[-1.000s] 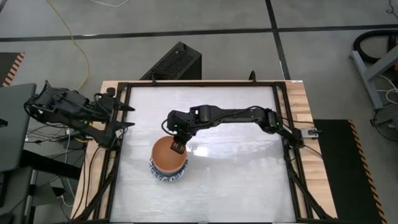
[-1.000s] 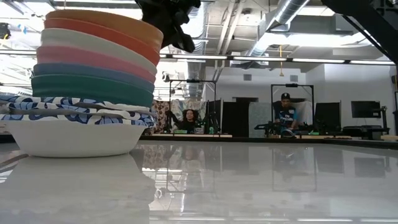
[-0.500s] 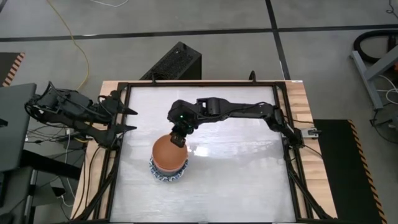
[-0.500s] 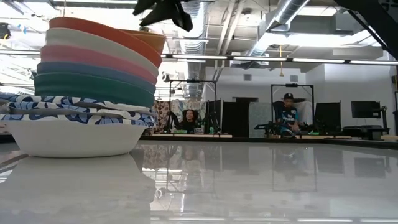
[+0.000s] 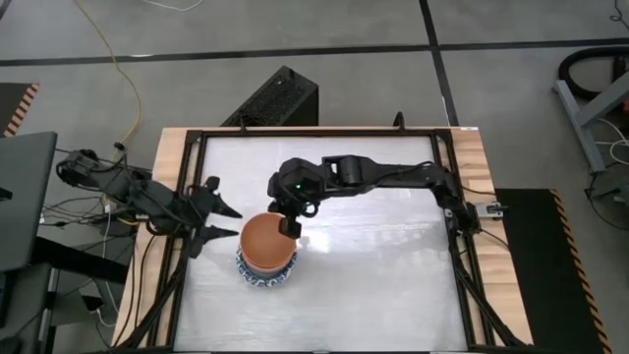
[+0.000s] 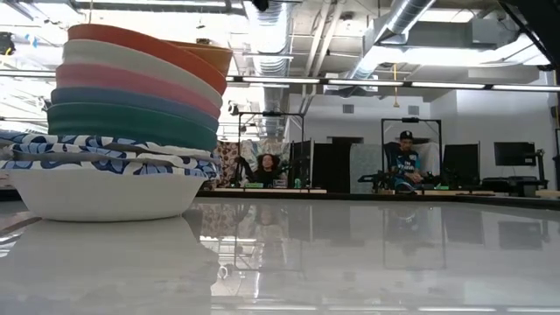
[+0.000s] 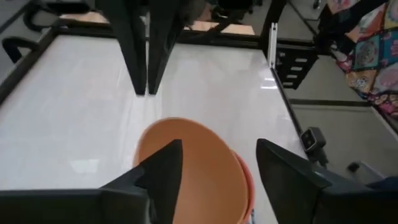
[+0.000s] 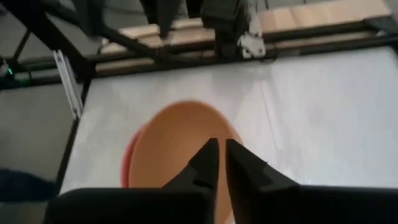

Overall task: Nest bowls inside each other
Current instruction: Stack the light orange bowl on top of the orange bowl

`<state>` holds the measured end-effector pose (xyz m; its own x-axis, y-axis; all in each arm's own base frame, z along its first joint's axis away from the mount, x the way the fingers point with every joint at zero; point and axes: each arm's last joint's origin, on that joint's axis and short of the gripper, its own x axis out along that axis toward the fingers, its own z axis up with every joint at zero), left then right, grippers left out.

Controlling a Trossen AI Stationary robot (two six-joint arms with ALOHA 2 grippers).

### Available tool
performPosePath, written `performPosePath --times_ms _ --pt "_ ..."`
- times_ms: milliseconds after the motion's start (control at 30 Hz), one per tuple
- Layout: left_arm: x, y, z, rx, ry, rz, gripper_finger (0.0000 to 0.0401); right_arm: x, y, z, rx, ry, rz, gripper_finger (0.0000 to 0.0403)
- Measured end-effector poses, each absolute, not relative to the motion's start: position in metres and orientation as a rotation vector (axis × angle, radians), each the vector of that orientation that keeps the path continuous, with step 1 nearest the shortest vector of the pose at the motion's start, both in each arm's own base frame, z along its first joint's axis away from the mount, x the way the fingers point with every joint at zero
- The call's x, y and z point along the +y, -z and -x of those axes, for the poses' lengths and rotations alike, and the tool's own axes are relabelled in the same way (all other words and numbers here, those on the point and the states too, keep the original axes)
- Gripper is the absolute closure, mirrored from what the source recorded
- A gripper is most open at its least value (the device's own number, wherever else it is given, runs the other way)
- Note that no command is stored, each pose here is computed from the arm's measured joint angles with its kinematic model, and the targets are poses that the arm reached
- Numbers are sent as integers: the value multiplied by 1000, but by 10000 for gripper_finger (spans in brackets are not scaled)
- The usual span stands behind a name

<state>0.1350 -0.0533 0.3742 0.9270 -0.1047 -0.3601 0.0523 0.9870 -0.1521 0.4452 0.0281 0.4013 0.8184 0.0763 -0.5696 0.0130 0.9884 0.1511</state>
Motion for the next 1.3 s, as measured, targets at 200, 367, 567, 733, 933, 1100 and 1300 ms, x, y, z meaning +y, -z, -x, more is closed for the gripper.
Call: performPosePath --times_ms 200,367,567,733,933,1100,1300 --pt "-53 -378 -127 345 78 196 237 18 -370 -454 687 -51 -146 393" --pt "-52 -381 -117 304 45 217 245 20 -359 -458 686 -81 -147 393" --pt "-53 -382 -115 297 33 214 245 18 -345 -461 706 -78 -150 389" --pt "-54 -381 -117 304 30 212 246 13 -337 -463 710 -71 -156 389" --pt "-54 -380 -116 313 32 221 246 8 -335 -464 706 -65 -178 388" --pt "-54 -377 -116 352 35 227 246 10 -320 -472 737 -73 -187 388" --pt "-56 -375 -118 369 35 223 246 10 -316 -478 716 -82 -211 388"
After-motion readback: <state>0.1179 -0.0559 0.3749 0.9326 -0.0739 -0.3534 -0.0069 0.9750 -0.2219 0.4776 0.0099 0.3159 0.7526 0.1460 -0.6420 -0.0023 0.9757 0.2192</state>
